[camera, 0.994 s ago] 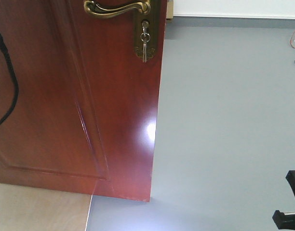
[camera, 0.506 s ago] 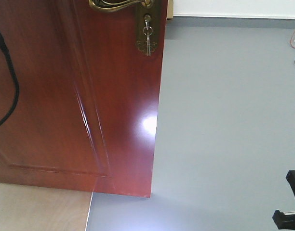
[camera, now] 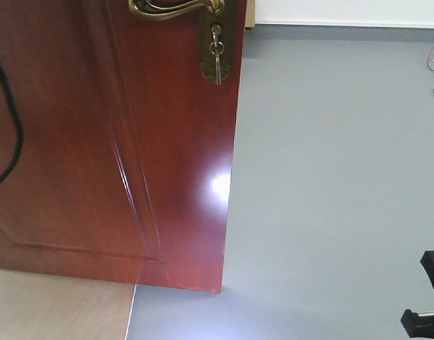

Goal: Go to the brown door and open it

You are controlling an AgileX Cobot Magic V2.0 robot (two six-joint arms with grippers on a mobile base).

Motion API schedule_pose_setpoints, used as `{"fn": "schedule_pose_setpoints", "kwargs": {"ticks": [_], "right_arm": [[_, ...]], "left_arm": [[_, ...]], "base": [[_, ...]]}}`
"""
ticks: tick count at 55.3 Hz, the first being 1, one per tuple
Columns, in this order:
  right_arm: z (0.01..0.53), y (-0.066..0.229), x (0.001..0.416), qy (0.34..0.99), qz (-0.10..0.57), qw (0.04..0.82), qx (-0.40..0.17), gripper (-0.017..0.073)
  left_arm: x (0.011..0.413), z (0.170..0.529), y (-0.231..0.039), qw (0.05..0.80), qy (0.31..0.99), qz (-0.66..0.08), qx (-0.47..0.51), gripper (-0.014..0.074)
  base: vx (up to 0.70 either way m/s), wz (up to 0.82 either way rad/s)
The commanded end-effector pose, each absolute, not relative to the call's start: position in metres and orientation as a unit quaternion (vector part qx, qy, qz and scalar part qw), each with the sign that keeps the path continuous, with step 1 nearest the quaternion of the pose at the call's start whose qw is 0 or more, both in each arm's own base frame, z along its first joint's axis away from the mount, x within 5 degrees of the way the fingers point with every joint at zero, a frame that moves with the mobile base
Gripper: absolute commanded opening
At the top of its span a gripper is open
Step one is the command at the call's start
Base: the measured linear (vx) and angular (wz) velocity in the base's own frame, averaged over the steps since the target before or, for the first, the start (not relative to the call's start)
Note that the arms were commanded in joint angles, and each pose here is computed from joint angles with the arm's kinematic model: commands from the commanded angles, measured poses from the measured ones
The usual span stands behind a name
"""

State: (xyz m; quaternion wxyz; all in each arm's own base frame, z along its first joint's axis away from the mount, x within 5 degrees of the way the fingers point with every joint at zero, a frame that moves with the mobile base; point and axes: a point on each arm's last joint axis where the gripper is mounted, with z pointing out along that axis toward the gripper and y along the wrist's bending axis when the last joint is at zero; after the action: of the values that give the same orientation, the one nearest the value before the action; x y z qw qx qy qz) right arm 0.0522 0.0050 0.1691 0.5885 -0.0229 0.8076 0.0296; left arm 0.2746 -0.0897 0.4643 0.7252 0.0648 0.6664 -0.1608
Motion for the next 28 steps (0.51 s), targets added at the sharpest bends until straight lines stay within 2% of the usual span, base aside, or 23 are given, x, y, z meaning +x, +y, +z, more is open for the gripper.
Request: {"fn": "schedule_pose_setpoints", "kwargs": {"ticks": [1, 11, 28], "right_arm": [[0.175, 0.005, 0.054, 0.784, 0.026, 0.619, -0.025, 0.0], [0.175, 0.005, 0.054, 0.784, 0.026, 0.619, -0.025, 0.0], [0.175, 0.005, 0.054, 0.784, 0.026, 0.619, -0.025, 0.0]], "left_arm": [[0.244, 0.486, -0.081, 0.775, 0.608, -0.15, 0.083, 0.0136], [0.214, 0.461, -0.067, 0.795, 0.585, -0.13, 0.092, 0.0136], [0.159, 0.385, -0.03, 0.771, 0.628, -0.101, 0.04, 0.0136]], "base": [[0.0, 0.0], [0.0, 0.0], [0.0, 0.0]]}}
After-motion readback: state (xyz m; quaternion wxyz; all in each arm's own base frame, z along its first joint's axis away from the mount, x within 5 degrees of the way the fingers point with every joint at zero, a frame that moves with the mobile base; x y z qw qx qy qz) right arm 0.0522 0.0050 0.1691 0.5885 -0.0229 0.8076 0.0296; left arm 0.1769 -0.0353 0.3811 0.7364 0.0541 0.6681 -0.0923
